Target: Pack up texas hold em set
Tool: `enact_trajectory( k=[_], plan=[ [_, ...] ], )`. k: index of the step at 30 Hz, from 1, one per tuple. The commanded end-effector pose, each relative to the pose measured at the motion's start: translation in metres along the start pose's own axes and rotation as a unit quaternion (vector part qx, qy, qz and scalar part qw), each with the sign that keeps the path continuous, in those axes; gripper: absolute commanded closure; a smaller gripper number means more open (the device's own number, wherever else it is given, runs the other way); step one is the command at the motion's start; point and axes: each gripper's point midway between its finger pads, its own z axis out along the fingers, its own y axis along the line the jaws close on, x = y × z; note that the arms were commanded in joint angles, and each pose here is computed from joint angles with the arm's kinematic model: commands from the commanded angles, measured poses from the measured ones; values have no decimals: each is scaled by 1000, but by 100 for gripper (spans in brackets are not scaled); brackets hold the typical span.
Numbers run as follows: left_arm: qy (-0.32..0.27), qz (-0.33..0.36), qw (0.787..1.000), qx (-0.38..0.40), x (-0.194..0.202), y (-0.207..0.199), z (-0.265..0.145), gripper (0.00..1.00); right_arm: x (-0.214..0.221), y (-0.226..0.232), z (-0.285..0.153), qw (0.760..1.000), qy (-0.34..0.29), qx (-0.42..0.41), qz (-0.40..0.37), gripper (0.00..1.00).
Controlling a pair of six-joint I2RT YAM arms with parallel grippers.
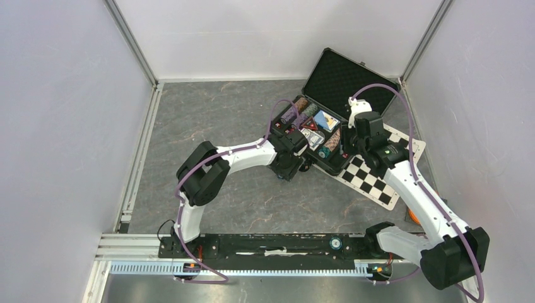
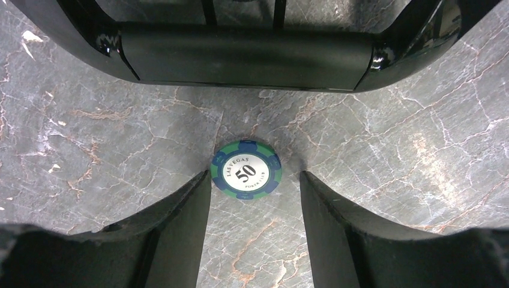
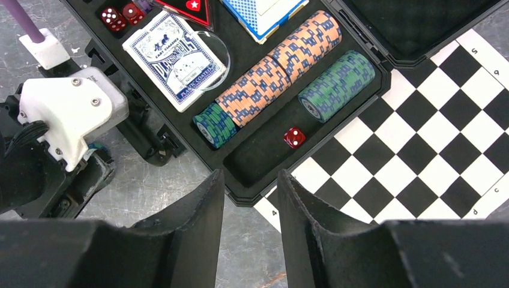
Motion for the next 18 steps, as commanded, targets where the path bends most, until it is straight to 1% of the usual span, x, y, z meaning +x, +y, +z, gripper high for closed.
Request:
enact_trajectory(
  k=[1, 13, 18],
  plan=[
    [31, -5, 999, -11, 9, 13, 16, 37, -9, 4, -4, 1000, -21, -14, 11, 57],
    [41, -13, 999, 0, 11, 15, 20, 38, -9, 6, -4, 999, -21, -21, 15, 57],
    [40, -14, 999, 9, 11, 11, 20, 45, -11, 6, -4, 999, -22, -22, 16, 57]
  ],
)
